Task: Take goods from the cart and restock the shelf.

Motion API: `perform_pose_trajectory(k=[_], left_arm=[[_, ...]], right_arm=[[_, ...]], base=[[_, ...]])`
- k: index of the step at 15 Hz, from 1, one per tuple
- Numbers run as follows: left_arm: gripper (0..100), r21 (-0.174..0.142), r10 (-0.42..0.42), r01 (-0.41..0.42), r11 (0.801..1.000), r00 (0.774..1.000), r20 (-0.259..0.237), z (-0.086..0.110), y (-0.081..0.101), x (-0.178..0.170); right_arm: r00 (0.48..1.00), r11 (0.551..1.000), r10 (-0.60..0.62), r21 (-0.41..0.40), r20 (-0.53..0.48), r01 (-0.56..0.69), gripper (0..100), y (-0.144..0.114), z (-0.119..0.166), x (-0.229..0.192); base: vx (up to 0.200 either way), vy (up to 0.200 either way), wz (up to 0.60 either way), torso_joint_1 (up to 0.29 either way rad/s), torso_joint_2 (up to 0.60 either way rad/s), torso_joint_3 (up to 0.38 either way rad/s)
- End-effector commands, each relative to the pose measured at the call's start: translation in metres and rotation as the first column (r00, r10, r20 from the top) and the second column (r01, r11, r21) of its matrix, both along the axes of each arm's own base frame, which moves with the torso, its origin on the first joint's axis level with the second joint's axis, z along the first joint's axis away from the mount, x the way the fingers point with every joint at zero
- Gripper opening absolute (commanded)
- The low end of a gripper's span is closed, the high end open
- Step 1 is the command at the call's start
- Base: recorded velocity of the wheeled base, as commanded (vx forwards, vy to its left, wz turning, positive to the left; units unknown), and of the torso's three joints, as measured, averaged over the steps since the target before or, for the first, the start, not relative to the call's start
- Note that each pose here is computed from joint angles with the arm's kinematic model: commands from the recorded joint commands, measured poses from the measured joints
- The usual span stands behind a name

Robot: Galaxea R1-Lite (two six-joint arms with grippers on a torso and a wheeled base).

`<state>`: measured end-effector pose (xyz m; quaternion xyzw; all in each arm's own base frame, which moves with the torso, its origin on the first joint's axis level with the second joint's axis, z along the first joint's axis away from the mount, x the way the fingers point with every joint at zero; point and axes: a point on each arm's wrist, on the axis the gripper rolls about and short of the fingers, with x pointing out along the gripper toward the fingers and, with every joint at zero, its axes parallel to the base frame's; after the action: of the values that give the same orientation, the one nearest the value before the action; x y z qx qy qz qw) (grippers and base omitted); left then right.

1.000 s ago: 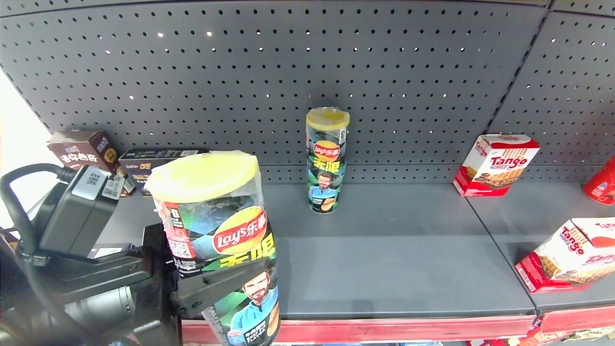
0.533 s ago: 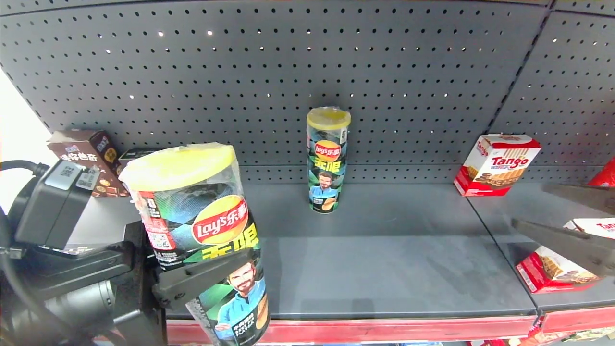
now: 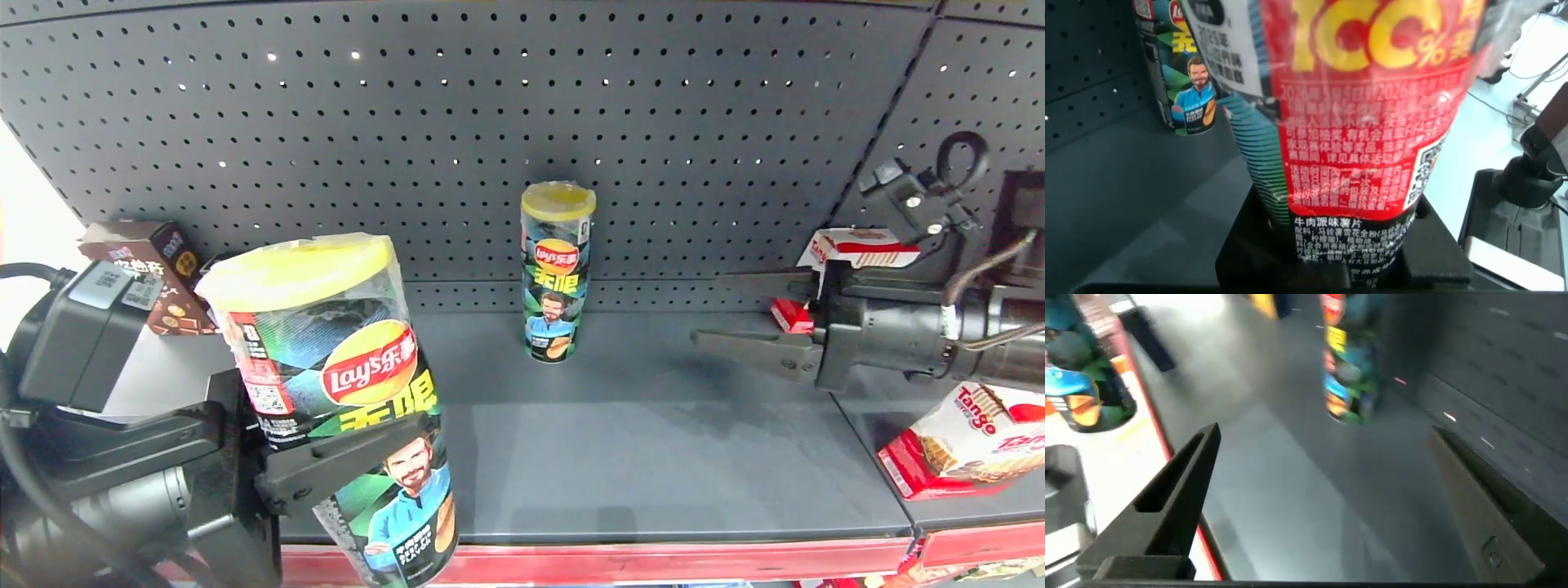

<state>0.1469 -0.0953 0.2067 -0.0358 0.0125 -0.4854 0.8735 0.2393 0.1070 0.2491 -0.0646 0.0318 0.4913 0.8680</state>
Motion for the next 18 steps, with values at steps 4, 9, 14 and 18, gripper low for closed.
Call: perform_pose_trajectory(k=[4,9,14,18], left_arm=[[0,0.003,-0.002,0.002,1.000,1.000,-0.024,-0.003,-0.003,0.005],[0,0.005,-0.005,0.005,1.000,1.000,-0.024,-0.001,-0.008,0.012],[0,0.008,-0.006,0.006,1.000,1.000,-0.030,-0.003,-0.008,0.011],[0,0.011,-0.005,0.005,1.000,0.999,-0.035,-0.004,-0.007,0.011]], right_arm=[[0.989,0.990,0.137,-0.038,0.062,-0.135,100,0.026,-0.011,0.072],[0.940,0.953,0.301,-0.036,0.160,-0.299,100,0.038,-0.025,0.122],[0.938,0.946,0.322,-0.015,0.129,-0.322,100,0.058,-0.027,0.142],[0.941,0.948,0.316,-0.008,0.124,-0.317,100,0.068,-0.027,0.162]], base=[[0.000,0.000,0.00,0.000,0.00,0.000],[0.000,0.000,0.00,0.000,0.00,0.000],[0.000,0.000,0.00,0.000,0.00,0.000],[0.000,0.000,0.00,0.000,0.00,0.000]])
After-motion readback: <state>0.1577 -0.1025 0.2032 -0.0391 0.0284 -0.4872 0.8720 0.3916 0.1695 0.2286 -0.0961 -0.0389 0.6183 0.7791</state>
